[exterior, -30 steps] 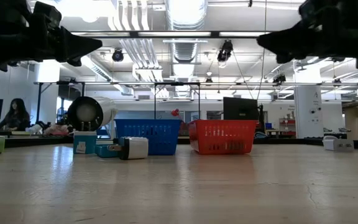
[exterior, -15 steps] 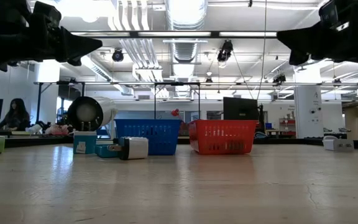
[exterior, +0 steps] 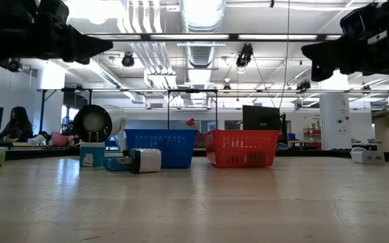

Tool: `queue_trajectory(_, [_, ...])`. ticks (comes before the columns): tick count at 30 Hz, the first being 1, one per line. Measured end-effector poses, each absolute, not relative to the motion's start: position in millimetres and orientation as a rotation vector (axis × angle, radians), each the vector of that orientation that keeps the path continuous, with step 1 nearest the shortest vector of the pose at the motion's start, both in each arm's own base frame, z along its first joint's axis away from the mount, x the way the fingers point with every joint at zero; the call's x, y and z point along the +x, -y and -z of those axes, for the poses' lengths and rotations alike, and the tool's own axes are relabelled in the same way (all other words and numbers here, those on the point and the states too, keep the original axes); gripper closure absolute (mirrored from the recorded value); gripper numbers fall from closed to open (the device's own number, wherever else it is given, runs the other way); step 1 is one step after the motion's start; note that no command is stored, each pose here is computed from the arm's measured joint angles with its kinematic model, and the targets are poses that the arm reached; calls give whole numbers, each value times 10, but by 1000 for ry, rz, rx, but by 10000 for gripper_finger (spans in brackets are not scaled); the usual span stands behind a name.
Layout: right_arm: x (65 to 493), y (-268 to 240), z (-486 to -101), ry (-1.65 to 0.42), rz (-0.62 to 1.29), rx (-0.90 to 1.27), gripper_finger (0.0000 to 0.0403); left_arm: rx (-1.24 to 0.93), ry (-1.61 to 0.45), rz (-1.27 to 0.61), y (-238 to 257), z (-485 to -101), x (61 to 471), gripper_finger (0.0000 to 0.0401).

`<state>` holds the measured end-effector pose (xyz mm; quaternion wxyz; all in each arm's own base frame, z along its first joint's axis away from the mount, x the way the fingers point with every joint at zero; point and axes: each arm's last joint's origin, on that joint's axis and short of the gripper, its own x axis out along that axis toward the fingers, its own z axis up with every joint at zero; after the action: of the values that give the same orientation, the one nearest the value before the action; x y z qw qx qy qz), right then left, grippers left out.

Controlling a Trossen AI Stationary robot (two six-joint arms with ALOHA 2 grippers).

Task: Pick & Place Office items
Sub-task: Put the white digital clock into the blue bin

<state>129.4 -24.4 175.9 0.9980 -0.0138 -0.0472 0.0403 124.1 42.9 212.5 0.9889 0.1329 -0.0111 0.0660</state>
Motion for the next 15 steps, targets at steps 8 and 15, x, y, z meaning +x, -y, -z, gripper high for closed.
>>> queue_trajectory(8, [1266,392,-1767,106,147,22,394,302,-89,-142,-436,-2358,1237,396])
queue_trajectory(15, [1265,418,-1750,89,128,10,394,378,-106,-172,-447,-2311,1238,396])
